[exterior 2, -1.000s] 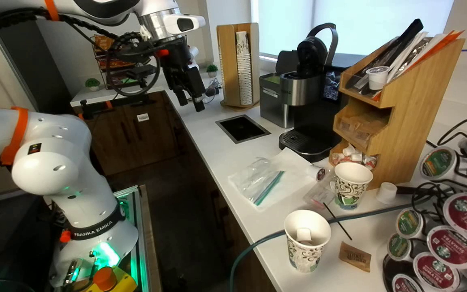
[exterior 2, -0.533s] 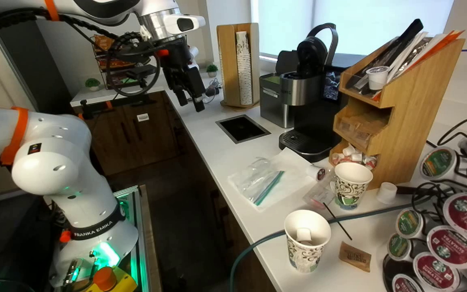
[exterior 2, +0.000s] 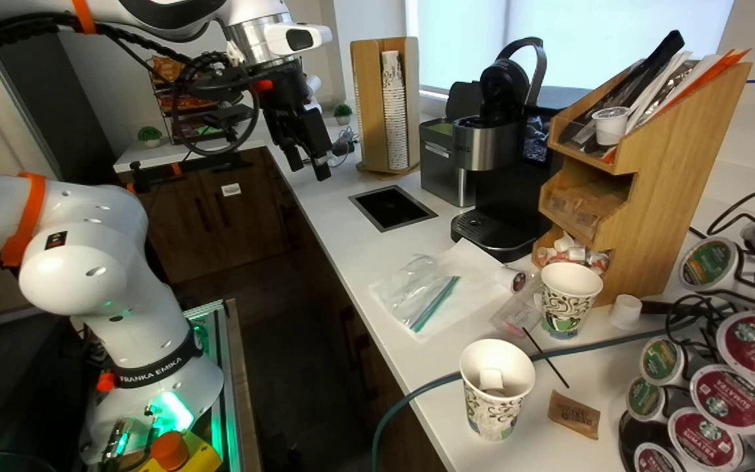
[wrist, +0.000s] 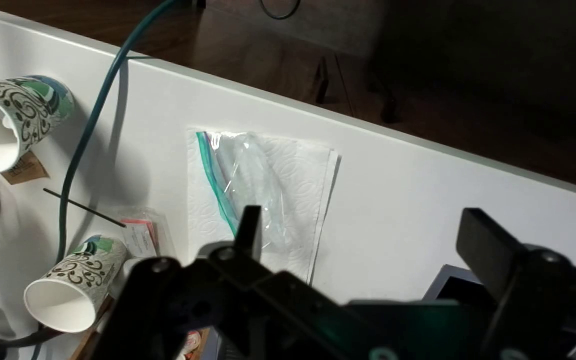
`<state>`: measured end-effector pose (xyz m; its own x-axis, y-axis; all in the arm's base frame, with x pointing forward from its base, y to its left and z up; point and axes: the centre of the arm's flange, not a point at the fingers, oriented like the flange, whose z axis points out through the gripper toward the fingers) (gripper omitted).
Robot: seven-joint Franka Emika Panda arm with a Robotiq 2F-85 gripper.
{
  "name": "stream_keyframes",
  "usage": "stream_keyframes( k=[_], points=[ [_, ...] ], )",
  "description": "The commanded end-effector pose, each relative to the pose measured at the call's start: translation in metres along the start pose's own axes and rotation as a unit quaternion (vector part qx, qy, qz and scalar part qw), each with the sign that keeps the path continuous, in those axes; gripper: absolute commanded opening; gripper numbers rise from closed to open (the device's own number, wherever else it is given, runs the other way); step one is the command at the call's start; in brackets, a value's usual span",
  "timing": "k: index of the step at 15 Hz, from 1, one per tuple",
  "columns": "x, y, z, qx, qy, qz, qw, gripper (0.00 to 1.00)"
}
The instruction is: Stack the two coffee cups together.
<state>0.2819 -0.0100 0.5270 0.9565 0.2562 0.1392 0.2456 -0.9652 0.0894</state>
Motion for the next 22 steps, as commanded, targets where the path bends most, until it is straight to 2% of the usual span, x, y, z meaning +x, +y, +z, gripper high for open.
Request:
stream_keyframes(
  k=[1, 7, 8, 10, 13, 14, 15, 16, 17, 18, 19, 22],
  points=[
    [0.0, 0.0, 0.0, 0.0, 0.0, 0.0, 1.0, 1.0],
    [0.0, 0.0, 0.0, 0.0, 0.0, 0.0, 1.0, 1.0],
    [-0.009, 0.011, -0.001, -0.028, -0.001, 0.025, 0.9993, 1.0],
    [-0.025, 0.044, -0.006, -0.054, -0.018, 0.068, 0.996, 1.0],
    [-0.05, 0.103, -0.004, -0.105, -0.038, 0.09, 0.9896, 1.0],
    [-0.056, 0.131, 0.002, -0.104, -0.053, 0.097, 0.9883, 1.0],
    [-0.069, 0.146, 0.005, -0.098, -0.063, 0.102, 0.988, 1.0],
    [-0.078, 0.167, 0.015, -0.07, -0.067, 0.097, 0.9905, 1.0],
    [-0.086, 0.179, 0.02, -0.05, -0.061, 0.101, 0.9917, 1.0],
    [-0.096, 0.189, 0.02, -0.013, -0.046, 0.119, 0.9917, 1.0],
    [-0.091, 0.163, 0.018, -0.05, -0.049, 0.114, 0.991, 1.0],
    [-0.095, 0.169, 0.02, -0.043, -0.048, 0.117, 0.9911, 1.0]
  ],
)
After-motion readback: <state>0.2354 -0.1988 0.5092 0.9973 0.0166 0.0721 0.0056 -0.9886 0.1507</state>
